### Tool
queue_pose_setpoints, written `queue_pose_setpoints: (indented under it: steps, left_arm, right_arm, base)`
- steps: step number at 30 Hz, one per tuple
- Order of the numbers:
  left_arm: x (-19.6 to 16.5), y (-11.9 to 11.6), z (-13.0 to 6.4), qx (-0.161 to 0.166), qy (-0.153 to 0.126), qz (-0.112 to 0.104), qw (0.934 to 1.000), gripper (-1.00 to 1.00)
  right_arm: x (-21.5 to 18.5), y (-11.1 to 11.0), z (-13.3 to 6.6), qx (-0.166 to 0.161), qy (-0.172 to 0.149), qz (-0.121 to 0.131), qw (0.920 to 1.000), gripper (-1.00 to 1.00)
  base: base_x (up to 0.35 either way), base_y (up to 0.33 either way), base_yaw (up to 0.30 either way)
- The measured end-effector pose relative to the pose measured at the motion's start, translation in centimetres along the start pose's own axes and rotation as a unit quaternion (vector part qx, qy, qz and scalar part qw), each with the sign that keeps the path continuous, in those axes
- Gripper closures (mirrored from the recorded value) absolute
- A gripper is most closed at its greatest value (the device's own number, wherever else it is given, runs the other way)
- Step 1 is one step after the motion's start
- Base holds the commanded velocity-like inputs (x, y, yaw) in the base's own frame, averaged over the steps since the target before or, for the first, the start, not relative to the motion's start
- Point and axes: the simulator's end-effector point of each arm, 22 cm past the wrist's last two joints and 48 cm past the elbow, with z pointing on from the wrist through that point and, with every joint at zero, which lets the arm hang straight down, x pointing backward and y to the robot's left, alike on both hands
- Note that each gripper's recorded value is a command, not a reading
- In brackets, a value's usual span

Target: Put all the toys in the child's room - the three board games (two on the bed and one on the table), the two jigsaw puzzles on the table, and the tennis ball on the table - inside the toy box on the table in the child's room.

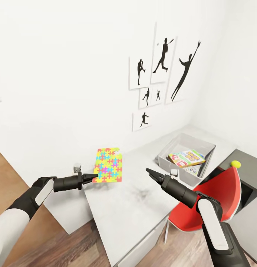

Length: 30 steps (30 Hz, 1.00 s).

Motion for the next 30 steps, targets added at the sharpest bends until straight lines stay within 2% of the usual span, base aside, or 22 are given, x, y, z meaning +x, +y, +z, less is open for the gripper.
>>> queue_pose_setpoints:
  steps: [14, 30]
  left_arm:
    - [-0.3, -1.1, -0.3, 0.002, -0.003, 0.010, 0.9999, 1.00]
    - [-0.5, -2.4, -0.7, 0.004, -0.006, 0.021, 0.9998, 1.00]
  right_arm:
    - [-0.4, 1.1, -0.2, -0.007, -0.003, -0.009, 0.9999, -1.00]
    - [0.5, 1.4, -0.9, -0.003, -0.002, -0.006, 1.0000, -1.00]
  base:
    - [0.000, 0.000, 0.000]
    - [0.000, 0.000, 0.000]
